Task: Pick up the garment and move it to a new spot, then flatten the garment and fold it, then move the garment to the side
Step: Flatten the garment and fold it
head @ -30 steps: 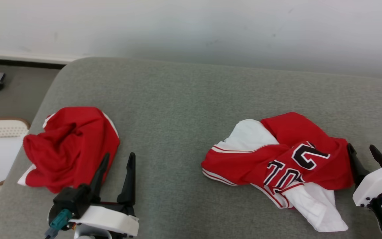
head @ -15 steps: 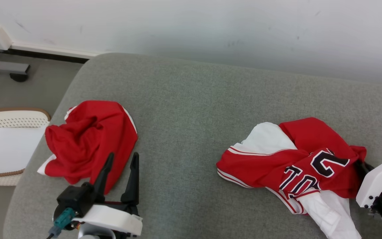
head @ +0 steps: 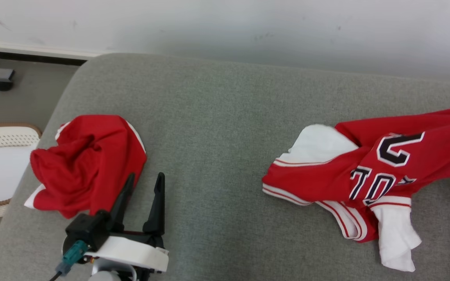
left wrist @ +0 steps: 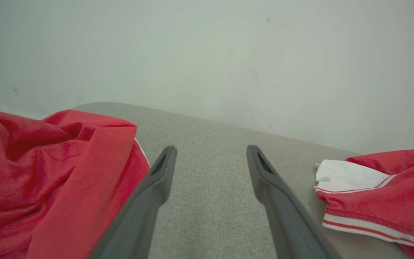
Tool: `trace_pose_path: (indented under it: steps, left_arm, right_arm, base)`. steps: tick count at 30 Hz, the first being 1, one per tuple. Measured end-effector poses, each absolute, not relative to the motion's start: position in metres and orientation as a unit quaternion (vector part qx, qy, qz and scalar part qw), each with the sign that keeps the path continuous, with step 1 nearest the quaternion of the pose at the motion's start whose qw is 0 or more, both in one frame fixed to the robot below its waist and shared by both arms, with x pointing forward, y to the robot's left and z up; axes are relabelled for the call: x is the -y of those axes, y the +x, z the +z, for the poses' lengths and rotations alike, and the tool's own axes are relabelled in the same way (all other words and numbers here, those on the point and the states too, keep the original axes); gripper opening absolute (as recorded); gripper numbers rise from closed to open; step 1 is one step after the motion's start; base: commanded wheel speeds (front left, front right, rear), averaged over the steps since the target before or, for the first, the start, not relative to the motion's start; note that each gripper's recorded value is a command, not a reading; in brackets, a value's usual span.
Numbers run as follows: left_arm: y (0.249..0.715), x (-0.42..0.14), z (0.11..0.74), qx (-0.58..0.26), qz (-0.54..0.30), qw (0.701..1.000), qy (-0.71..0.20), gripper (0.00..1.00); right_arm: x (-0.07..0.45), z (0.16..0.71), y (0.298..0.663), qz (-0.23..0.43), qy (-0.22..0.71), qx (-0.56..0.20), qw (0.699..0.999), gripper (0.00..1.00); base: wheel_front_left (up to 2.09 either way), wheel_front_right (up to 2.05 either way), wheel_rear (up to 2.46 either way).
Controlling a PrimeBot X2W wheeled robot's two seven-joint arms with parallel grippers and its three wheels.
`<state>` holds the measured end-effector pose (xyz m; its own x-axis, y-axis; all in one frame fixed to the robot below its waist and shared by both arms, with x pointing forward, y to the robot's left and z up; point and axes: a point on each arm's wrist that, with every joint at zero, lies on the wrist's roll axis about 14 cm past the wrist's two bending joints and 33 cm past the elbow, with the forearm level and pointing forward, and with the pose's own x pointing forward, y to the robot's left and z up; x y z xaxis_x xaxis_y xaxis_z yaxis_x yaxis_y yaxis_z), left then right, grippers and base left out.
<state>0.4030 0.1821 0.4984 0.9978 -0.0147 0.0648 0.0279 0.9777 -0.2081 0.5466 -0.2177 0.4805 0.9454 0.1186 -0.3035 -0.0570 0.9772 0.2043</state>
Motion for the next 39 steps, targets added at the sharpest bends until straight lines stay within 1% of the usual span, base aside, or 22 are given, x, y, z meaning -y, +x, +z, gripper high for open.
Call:
trace_pose_path:
  steps: [7,13,16,17,18,20,23,30,36,39]
  left_arm:
    - [0.426,-0.173,0.481,0.012,-0.029,0.994,-0.103,1.0]
    - [0.438,-0.173,0.465,-0.004,-0.03,0.994,-0.101,1.0]
    - [0.439,-0.175,0.46,-0.011,-0.028,0.995,-0.099,1.0]
    - [0.439,-0.175,0.459,-0.012,-0.027,0.995,-0.099,1.0]
    - [0.439,-0.175,0.459,-0.012,-0.028,0.995,-0.099,1.0]
    - [0.439,-0.173,0.461,-0.01,-0.031,0.994,-0.1,1.0]
    - [0.437,-0.168,0.468,-0.003,-0.038,0.994,-0.101,1.0]
    - [0.428,-0.156,0.491,0.023,-0.057,0.993,-0.103,1.0]
    - [0.414,-0.144,0.51,0.042,-0.073,0.991,-0.106,1.0]
    - [0.406,-0.139,0.517,0.05,-0.08,0.989,-0.11,1.0]
  right_arm:
    - [0.28,0.477,0.573,-0.031,0.093,-0.146,0.985,0.0]
    - [0.338,0.439,0.569,-0.112,0.07,-0.184,0.974,0.0]
    - [0.346,0.417,0.564,-0.133,0.075,-0.206,0.966,0.0]
    - [0.344,0.414,0.564,-0.136,0.08,-0.206,0.966,0.33]
    - [0.34,0.411,0.563,-0.136,0.086,-0.205,0.965,1.0]
    - [0.332,0.409,0.561,-0.132,0.087,-0.2,0.967,1.0]
    - [0.322,0.424,0.562,-0.12,0.079,-0.17,0.975,1.0]
    - [0.285,0.493,0.564,-0.063,0.053,-0.061,0.995,1.0]
    - [0.246,0.538,0.535,-0.004,0.06,0.011,0.998,1.0]
    - [0.227,0.547,0.511,0.022,0.094,0.03,0.995,1.0]
  base:
    - [0.0,0.0,0.0]
    - [0.0,0.0,0.0]
    - [0.0,0.0,0.0]
    - [0.0,0.0,0.0]
    - [0.0,0.0,0.0]
    - [0.0,0.0,0.0]
    - [0.0,0.0,0.0]
    - [0.0,0.0,0.0]
    - [0.0,0.0,0.0]
    - [0.0,0.0,0.0]
